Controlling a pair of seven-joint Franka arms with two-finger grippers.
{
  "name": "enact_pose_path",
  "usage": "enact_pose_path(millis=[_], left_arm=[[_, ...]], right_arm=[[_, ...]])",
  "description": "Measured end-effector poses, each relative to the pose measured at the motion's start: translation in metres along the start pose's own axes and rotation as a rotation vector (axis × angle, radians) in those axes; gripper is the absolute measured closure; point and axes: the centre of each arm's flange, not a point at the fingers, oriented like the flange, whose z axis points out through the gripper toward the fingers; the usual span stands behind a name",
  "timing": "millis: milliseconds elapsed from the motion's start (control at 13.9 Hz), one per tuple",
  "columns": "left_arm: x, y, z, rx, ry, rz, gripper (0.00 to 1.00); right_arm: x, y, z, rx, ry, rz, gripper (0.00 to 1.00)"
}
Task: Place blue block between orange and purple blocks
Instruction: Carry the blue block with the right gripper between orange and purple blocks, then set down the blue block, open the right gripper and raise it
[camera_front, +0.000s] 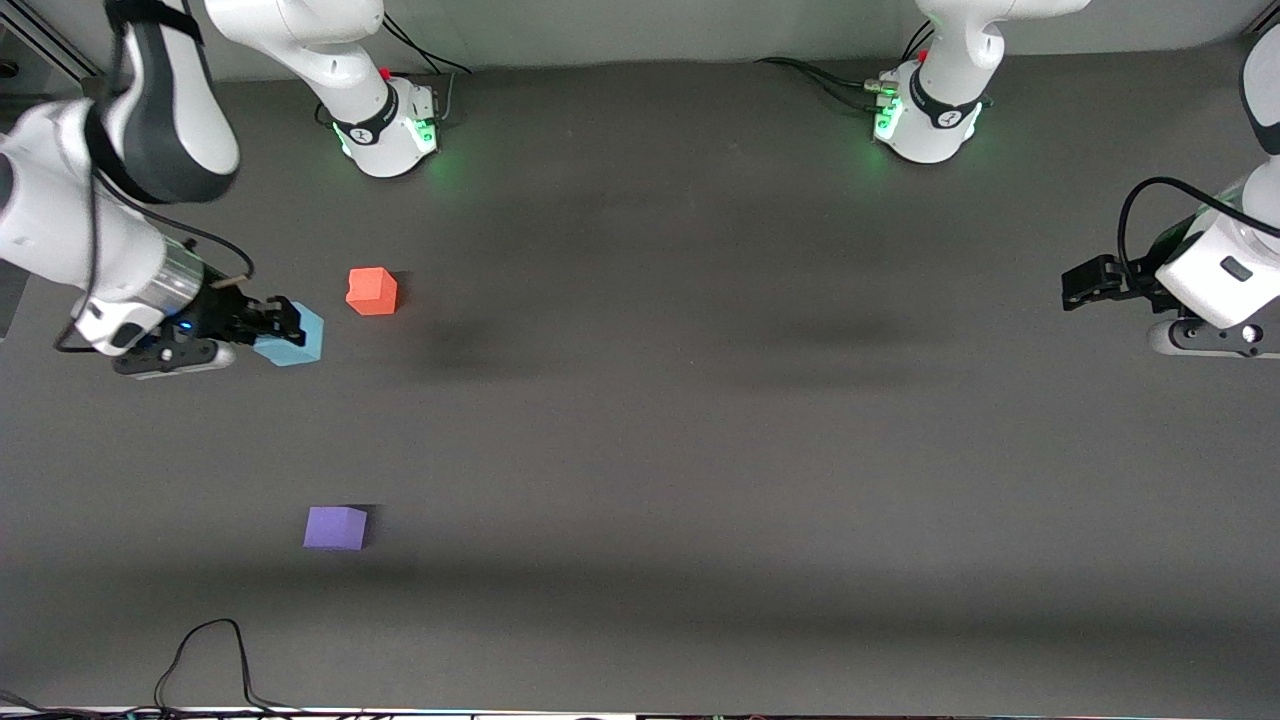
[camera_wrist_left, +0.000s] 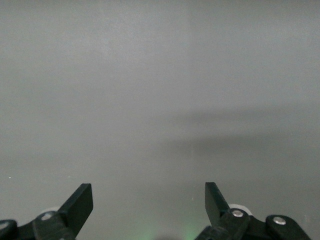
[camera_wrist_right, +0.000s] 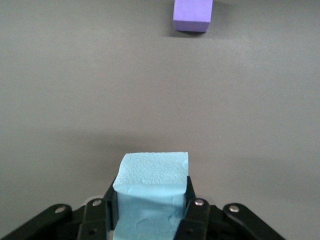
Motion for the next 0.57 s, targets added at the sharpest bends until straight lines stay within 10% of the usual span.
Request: enact_pose_path(millis=[574], left_arm=[[0.001,0.000,0.001,0.000,-0.002,0.000,0.00]], right_arm=[[0.015,0.027,0.148,-0.020,-0.047,0.043,0.50]])
